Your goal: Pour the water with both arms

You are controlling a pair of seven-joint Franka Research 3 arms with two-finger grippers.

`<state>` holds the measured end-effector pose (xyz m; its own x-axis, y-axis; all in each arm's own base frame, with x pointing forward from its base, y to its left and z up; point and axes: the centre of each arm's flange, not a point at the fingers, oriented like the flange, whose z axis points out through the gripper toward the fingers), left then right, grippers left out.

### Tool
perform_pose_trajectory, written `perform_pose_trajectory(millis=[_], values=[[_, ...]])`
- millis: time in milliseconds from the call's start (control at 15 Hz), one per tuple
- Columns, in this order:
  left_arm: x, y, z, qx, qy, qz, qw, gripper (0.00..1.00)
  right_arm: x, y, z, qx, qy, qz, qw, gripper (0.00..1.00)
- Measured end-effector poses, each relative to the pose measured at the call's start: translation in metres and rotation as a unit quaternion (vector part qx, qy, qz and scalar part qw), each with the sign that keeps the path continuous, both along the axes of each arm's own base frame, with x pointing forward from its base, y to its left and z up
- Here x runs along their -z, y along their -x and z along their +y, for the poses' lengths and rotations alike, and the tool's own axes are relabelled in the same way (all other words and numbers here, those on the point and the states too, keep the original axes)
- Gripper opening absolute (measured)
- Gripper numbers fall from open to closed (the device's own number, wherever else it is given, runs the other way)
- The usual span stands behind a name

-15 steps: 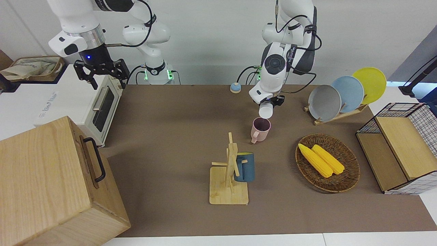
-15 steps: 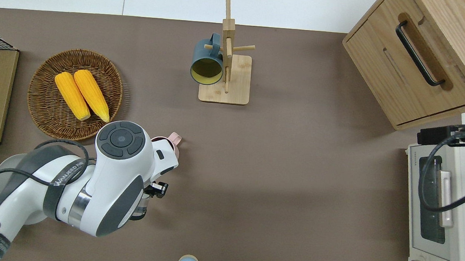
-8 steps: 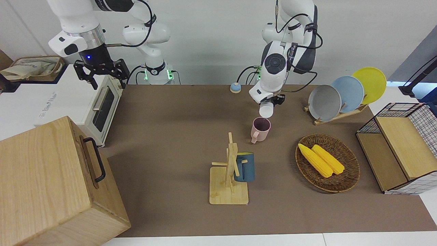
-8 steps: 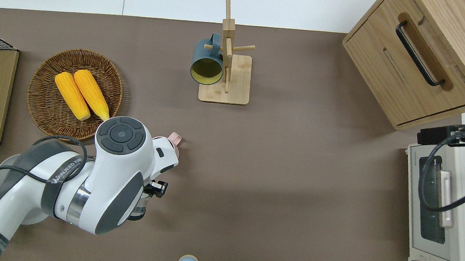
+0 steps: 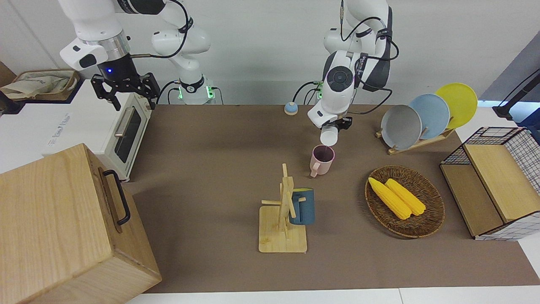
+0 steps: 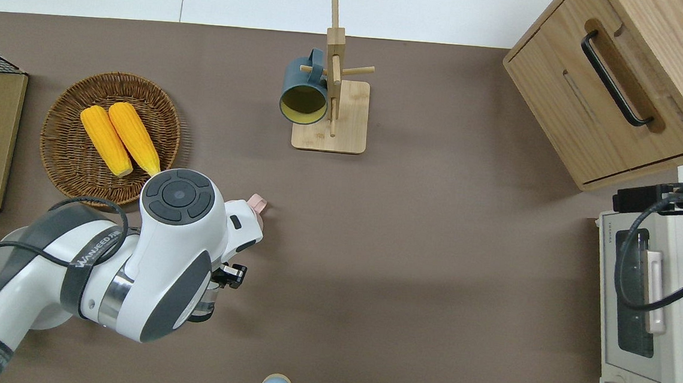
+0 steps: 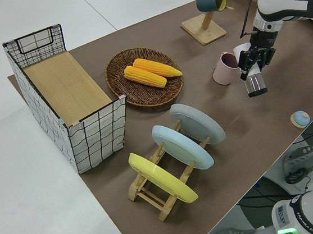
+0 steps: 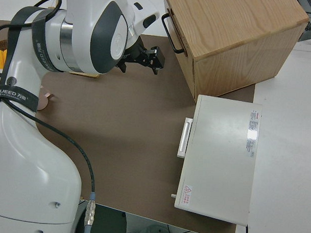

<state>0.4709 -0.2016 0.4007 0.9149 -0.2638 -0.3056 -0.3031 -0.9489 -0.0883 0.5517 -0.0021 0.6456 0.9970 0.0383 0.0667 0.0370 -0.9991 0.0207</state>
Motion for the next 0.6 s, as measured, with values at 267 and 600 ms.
perform_pose_trajectory(millis=[267, 600], values=[[-0.0071, -0.0021, -0.0008, 0.000, 0.000, 0.000, 1.0000, 0.65, 0.0000, 0.0000, 0.0000, 0.000, 0.000, 0.000, 1.0000, 1.00], [-0.0089, -0.0013, -0.0002, -0.001, -0.003, 0.005, 1.0000, 0.65, 0.0000, 0.0000, 0.0000, 0.000, 0.000, 0.000, 1.0000, 1.00]])
